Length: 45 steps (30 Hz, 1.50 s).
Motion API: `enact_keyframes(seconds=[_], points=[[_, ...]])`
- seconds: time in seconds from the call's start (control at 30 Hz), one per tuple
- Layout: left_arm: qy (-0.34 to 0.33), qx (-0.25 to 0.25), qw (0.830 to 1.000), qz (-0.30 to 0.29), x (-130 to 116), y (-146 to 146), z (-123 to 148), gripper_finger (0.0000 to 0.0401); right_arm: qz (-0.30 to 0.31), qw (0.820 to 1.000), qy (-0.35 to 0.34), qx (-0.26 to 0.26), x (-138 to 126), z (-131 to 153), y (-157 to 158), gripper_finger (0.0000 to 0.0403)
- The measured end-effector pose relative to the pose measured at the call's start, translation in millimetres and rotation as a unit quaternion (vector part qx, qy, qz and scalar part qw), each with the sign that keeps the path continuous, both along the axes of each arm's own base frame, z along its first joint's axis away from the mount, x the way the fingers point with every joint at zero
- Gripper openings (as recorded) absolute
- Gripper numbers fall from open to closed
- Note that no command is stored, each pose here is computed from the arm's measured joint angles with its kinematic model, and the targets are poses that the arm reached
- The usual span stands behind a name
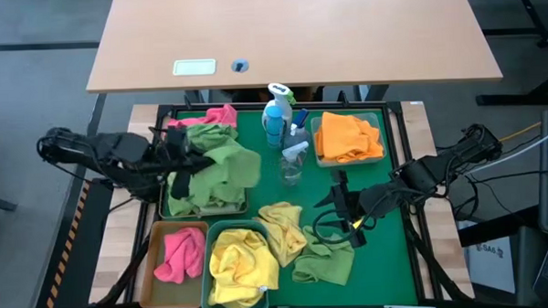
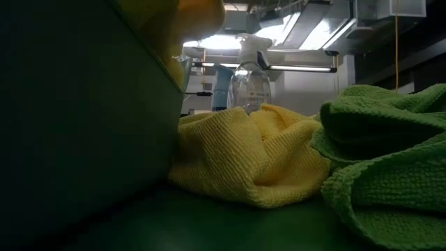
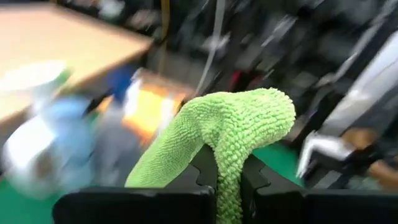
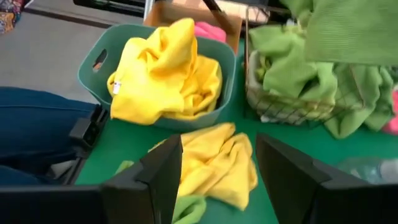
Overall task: Sort microfiber towel by color & place in baskets
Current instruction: Put the green towel into the wire basket
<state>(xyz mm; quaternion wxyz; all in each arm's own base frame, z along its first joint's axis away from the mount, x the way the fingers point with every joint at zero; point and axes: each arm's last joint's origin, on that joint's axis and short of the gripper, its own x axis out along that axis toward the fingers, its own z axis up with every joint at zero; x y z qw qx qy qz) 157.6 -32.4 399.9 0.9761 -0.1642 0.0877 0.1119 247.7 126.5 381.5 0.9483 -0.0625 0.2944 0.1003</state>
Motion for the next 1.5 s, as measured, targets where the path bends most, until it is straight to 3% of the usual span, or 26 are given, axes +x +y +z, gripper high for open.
enact_keyframes(seconds=[0.13,0.3,0.53,0.8,0.97,1.27,1.5], points=[[0.101,-0.032,0.993,0.047,-16.9,6.1,-20.7,0.0009,-0.014,1.0,0.018,0.012,-1.6,-2.4,-1.0,0.0205],[0.212,-0.064,0.97,0.1,-19.6,7.2,-50.1,0.0009,-0.006,1.0,0.023,0.017,-1.9,-3.0,-0.7,0.0205],[0.306,-0.068,0.945,0.091,-8.3,1.7,-111.8,0.0009,-0.004,1.0,0.024,0.019,-1.8,-3.1,-0.5,0.0205],[0.374,-0.135,0.911,0.107,-12.8,-0.1,-174.5,0.001,-0.004,1.0,0.024,0.019,-1.8,-3.1,-0.4,0.0205],[0.383,-0.151,0.905,0.107,-14.3,-0.5,-180.8,0.0028,-0.004,1.0,0.024,0.019,-1.8,-3.1,-0.4,0.0205],[0.351,-0.201,0.906,0.123,-10.0,-2.1,-178.7,0.0097,-0.004,1.0,0.024,0.019,-1.7,-3.2,-0.4,0.0205],[0.343,-0.204,0.909,0.12,-8.5,-2.5,-176.6,0.0141,-0.004,1.0,0.025,0.019,-1.7,-3.2,-0.4,0.0205]])
